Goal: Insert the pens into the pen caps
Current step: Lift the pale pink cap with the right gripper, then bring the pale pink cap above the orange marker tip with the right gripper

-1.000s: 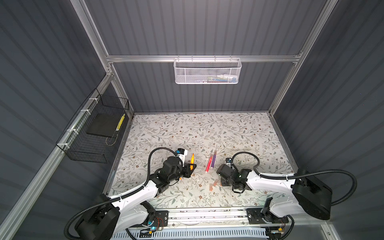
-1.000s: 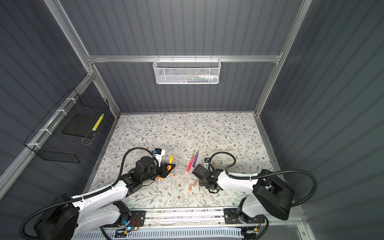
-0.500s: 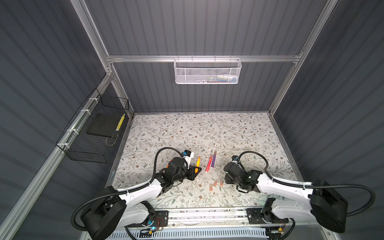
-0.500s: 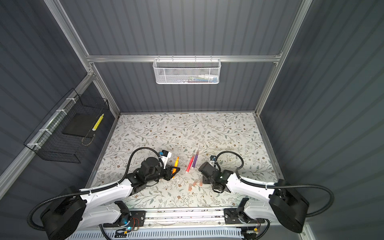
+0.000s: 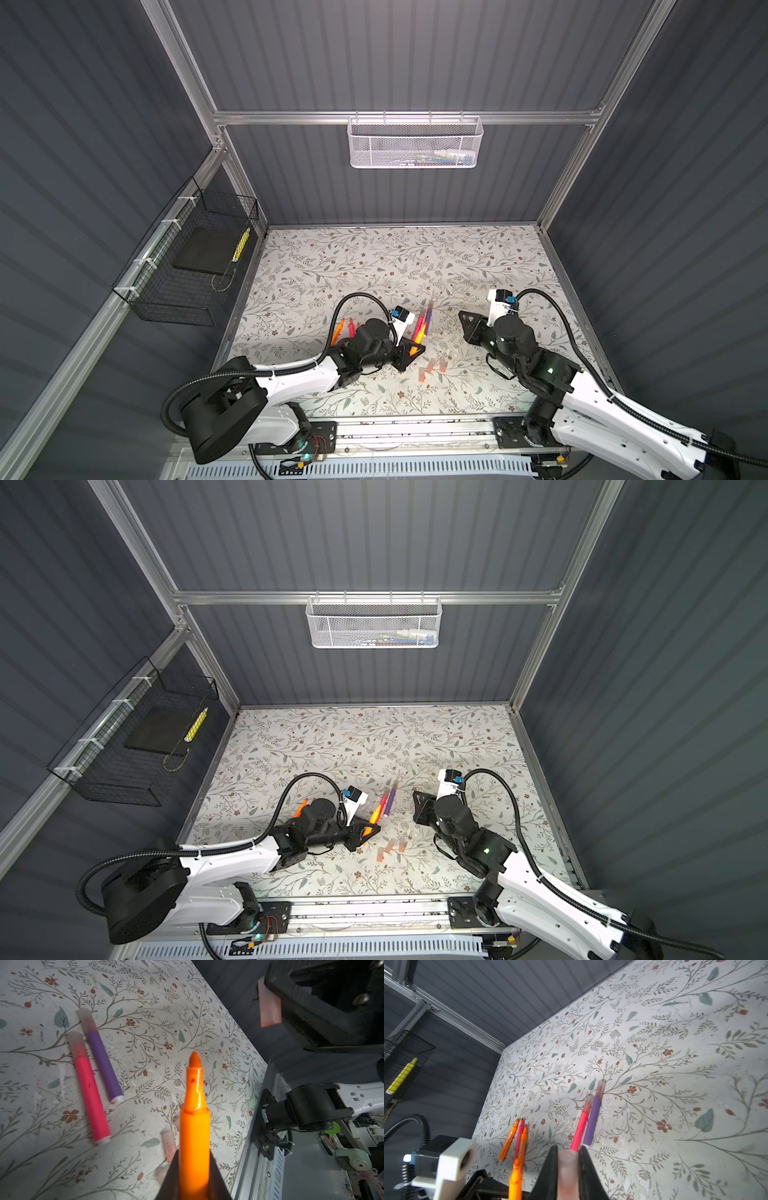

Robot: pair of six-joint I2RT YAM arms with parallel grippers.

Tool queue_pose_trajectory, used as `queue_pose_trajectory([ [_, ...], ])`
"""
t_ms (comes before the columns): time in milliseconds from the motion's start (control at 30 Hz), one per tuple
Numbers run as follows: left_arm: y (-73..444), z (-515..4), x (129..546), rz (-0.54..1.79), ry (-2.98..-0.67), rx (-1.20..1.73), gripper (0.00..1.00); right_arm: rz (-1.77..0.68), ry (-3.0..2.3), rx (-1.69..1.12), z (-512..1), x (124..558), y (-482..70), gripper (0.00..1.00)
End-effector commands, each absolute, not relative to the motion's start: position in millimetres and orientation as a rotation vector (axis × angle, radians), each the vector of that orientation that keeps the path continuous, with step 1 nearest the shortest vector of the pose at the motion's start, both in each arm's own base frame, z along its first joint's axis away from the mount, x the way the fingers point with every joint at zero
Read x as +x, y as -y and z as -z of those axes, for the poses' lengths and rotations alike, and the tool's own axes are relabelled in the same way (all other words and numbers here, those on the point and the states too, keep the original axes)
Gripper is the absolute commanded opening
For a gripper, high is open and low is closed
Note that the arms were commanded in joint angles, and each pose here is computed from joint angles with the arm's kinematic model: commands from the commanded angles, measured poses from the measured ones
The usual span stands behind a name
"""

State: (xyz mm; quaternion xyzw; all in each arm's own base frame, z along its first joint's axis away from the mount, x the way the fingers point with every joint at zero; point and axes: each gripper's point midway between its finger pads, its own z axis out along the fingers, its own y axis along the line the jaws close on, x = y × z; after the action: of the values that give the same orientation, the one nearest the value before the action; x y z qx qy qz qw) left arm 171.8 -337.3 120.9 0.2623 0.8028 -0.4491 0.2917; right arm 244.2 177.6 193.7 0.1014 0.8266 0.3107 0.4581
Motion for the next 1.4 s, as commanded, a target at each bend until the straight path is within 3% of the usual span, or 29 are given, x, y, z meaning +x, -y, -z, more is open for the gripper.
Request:
queue_pose_trajectory([
  [0, 349.3, -137.7, 168.8, 1.262, -2.053, 0.745, 0.00, -0.835, -1.975, 0.220, -217.2, 252.7, -191.3, 0.00],
  [533, 352.3, -146.8, 159.3, 1.325, -2.012, 0.796, 0.00, -1.030, -2.000, 0.144, -215.2, 277.8, -255.3, 0.00],
  [1367, 344.0, -143.6, 168.8, 1.264, -2.026, 0.718, 0.00, -1.126, -1.971, 0.180, -208.0, 258.3, -250.6, 0.00],
])
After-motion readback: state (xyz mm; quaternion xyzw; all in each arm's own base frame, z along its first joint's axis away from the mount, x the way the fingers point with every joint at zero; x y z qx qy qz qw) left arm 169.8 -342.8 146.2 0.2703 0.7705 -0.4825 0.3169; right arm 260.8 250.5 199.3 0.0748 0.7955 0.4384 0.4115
